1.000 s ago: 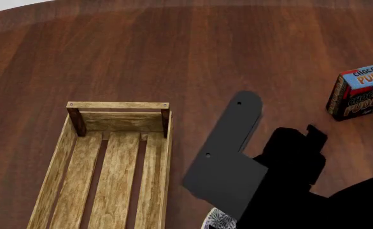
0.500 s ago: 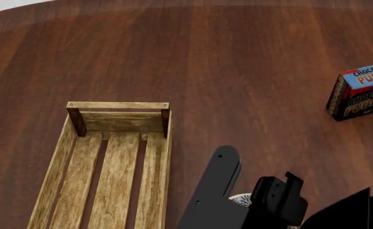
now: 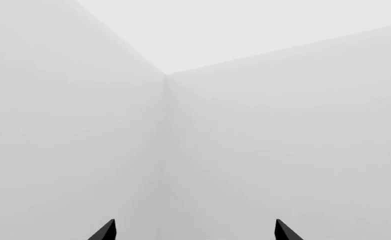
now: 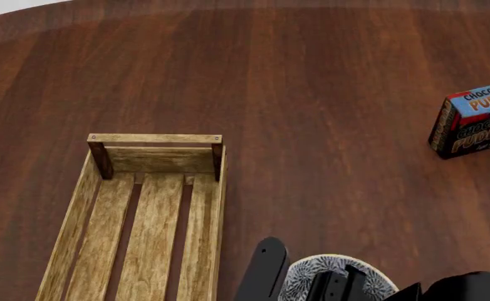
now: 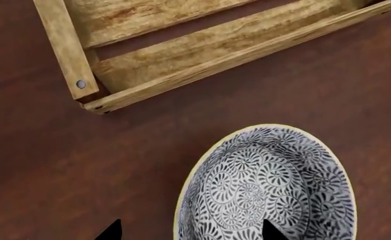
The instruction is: Stack the left bowl on the right bowl and place them in the tray.
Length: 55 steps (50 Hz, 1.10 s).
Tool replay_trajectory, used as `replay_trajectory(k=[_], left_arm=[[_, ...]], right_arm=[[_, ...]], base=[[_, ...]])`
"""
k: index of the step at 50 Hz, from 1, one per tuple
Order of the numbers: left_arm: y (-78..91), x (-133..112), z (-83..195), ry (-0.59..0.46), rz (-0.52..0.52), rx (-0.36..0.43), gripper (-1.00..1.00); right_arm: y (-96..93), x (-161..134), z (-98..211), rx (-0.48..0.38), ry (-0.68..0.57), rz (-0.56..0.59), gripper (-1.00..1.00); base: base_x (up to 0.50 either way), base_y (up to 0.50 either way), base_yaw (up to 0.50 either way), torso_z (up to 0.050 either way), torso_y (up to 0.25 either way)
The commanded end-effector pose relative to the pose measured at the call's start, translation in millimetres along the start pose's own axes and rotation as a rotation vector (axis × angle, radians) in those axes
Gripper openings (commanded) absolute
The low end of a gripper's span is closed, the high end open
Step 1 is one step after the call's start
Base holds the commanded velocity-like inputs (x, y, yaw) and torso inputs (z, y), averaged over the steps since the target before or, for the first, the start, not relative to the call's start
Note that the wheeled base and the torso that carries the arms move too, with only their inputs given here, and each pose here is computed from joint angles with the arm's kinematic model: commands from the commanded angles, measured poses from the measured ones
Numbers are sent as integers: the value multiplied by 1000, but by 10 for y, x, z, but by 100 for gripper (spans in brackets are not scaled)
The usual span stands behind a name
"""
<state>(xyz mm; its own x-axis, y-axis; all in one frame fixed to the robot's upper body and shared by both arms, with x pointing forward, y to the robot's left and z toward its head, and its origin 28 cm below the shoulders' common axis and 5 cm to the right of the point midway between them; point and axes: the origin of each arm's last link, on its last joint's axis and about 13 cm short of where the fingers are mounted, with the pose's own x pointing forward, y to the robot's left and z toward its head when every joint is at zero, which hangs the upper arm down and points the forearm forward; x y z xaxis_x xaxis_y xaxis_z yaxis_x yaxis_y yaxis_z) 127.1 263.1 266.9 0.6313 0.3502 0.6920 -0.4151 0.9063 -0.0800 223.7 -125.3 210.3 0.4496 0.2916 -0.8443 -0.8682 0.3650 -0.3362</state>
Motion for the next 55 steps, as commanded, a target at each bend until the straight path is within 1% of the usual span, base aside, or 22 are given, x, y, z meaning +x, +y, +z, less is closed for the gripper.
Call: replay_trajectory(k=[1, 10, 18, 32, 55], left_arm=[[0, -4, 2, 2, 0, -6, 100], [-1, -6, 3, 3, -1, -11, 100], [-1, -2, 6, 4, 1, -10, 100], [-2, -5, 6, 7, 1, -13, 100], [-2, -9, 5, 11, -1, -15, 100]], right_arm=[[26, 191, -39, -14, 37, 28, 100], [66, 324, -66, -27, 65, 43, 100], [62, 431, -79, -39, 81, 46, 100], [64, 608, -128, -33, 105, 61, 100], [75, 740, -247, -17, 158, 77, 100]], base=[[0, 0, 0, 0, 0], [0, 0, 0, 0, 0], [0, 0, 0, 0, 0], [0, 0, 0, 0, 0], [0, 0, 0, 0, 0]])
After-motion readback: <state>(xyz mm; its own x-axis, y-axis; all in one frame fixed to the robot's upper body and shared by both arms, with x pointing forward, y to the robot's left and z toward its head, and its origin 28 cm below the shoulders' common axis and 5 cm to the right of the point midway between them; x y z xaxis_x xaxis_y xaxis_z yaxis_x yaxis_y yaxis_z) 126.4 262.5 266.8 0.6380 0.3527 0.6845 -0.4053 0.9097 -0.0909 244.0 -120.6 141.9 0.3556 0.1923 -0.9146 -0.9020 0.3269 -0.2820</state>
